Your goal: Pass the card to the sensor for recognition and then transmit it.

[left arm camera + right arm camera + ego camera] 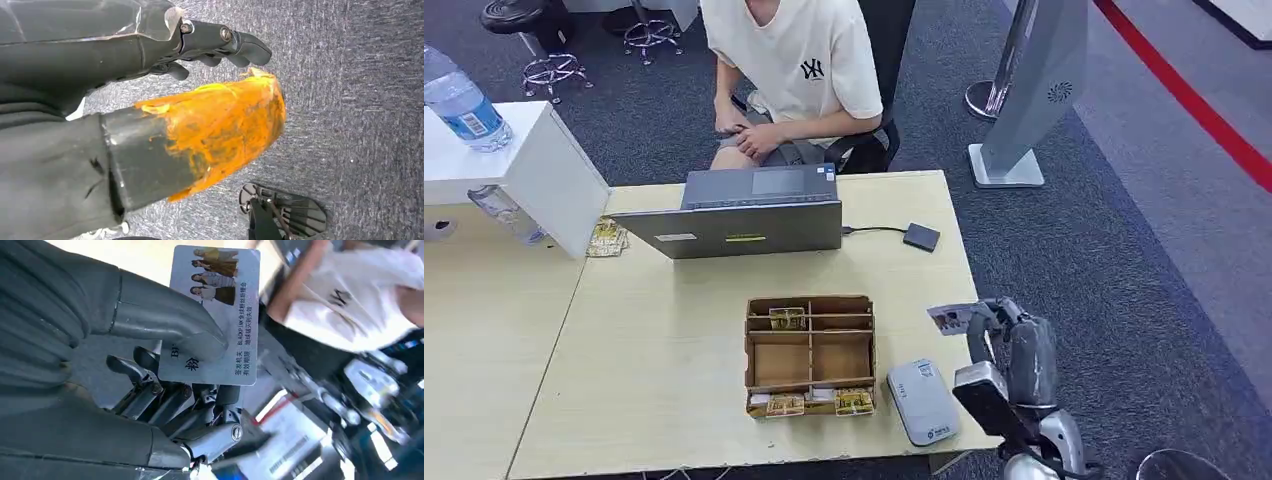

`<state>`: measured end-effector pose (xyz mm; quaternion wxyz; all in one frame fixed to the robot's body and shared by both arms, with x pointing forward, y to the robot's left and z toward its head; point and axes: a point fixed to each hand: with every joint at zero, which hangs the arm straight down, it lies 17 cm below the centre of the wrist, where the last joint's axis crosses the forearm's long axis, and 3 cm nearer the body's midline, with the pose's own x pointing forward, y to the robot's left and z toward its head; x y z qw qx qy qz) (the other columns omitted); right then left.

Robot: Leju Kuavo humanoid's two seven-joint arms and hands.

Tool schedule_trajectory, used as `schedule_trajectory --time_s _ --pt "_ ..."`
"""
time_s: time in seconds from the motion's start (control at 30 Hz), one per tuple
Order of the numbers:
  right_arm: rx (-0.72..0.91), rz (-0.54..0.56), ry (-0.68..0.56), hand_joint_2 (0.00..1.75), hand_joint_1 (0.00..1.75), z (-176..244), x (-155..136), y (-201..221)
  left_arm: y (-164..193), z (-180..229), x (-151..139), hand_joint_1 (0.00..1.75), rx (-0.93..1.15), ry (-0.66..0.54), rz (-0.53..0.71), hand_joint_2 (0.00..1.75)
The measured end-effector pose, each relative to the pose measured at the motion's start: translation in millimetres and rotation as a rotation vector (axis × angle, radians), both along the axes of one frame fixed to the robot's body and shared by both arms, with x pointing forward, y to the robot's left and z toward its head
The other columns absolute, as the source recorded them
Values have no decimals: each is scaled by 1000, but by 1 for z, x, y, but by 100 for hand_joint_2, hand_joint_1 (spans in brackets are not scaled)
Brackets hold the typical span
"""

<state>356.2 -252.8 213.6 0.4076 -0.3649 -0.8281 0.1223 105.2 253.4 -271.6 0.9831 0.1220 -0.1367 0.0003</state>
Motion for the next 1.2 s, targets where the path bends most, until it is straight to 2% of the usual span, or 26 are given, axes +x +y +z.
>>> schedule_trajectory --time_s 0.1,0.3,0.6,1.07,1.2 --pt "-38 -18 -70 175 175 19 -9 4 0 0 0 0 2 3 -10 0" --pt "-199 2 -184 175 175 47 -18 40 -3 0 1 0 2 5 -50 0" --pt "-403 8 -315 175 175 81 5 87 -8 0 5 0 -3 3 -133 0" --pt "-406 11 -340 175 175 94 22 99 -10 0 5 0 -8 4 -150 0" --pt "-482 2 -370 175 175 103 29 112 -12 1 6 0 -2 8 -192 0"
